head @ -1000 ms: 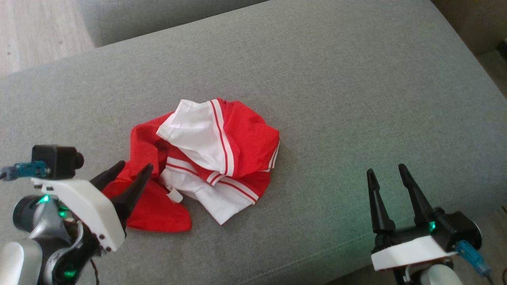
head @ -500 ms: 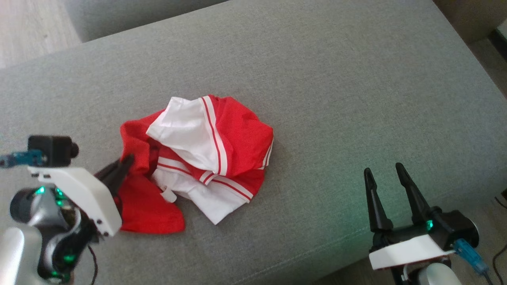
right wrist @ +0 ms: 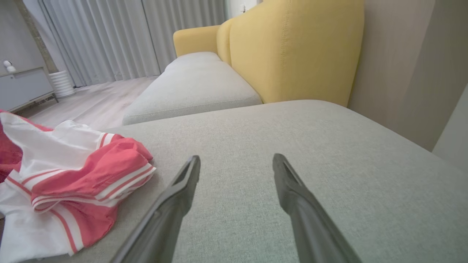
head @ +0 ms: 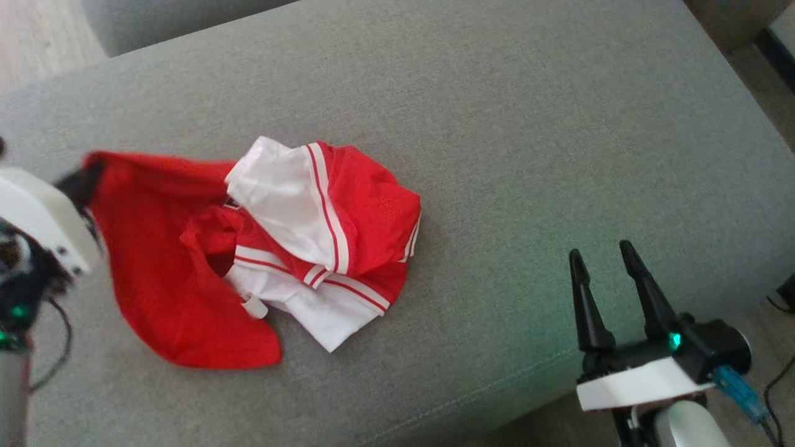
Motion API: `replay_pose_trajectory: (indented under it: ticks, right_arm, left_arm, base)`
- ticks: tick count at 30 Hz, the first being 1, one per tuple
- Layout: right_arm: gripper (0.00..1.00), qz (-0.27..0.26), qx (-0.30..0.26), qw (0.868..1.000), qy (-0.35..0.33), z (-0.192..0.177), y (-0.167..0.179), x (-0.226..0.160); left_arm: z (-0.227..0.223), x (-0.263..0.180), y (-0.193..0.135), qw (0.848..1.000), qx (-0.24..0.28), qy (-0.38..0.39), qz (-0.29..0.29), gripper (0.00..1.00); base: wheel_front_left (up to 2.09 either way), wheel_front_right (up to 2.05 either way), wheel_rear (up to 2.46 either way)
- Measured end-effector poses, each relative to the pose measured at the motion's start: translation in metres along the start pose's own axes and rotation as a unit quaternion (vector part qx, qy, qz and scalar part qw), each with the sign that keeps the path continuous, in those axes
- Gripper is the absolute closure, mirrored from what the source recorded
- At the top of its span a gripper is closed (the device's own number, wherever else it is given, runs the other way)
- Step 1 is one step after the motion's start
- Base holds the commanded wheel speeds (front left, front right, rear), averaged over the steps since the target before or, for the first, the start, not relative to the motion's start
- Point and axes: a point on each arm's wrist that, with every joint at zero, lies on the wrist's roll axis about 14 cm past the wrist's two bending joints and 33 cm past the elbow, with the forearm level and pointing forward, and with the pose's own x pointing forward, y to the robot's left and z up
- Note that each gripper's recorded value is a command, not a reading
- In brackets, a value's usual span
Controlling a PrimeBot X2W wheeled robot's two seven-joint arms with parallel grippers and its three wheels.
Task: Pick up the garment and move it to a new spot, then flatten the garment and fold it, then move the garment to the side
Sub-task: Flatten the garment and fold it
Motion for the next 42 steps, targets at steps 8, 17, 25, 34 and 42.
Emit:
replay_pose_trajectory:
  ticks: [8,17,25,34,42]
  right_arm:
    - [0.00,-0.001,-0.005,1.000,-0.013,0.009,-0.001,0.006]
    - [0.00,0.008,-0.004,1.000,-0.023,0.014,0.003,0.008]
    - [0.00,0.025,-0.007,0.999,-0.028,0.016,0.013,0.003]
    - [0.00,0.053,-0.009,0.998,-0.029,0.015,0.030,0.007]
    - [0.00,0.069,-0.016,0.997,-0.017,0.008,0.039,0.012]
  left_arm:
    - [0.040,0.031,0.048,0.990,0.049,-0.075,0.107,0.95]
    - [0.051,0.026,0.067,0.975,0.089,-0.139,0.150,0.00]
    - [-0.004,-0.004,-0.010,0.990,0.071,-0.113,0.040,0.00]
    - [-0.148,-0.057,-0.063,0.999,-0.024,0.029,0.023,0.00]
    - [-0.171,-0.056,-0.065,0.998,-0.028,0.048,0.035,0.00]
  base:
    - [0.00,0.00,0.00]
    - [0.00,0.00,0.00]
    - [0.00,0.00,0.00]
    - [0.00,0.00,0.00]
    - [0.00,0.00,0.00]
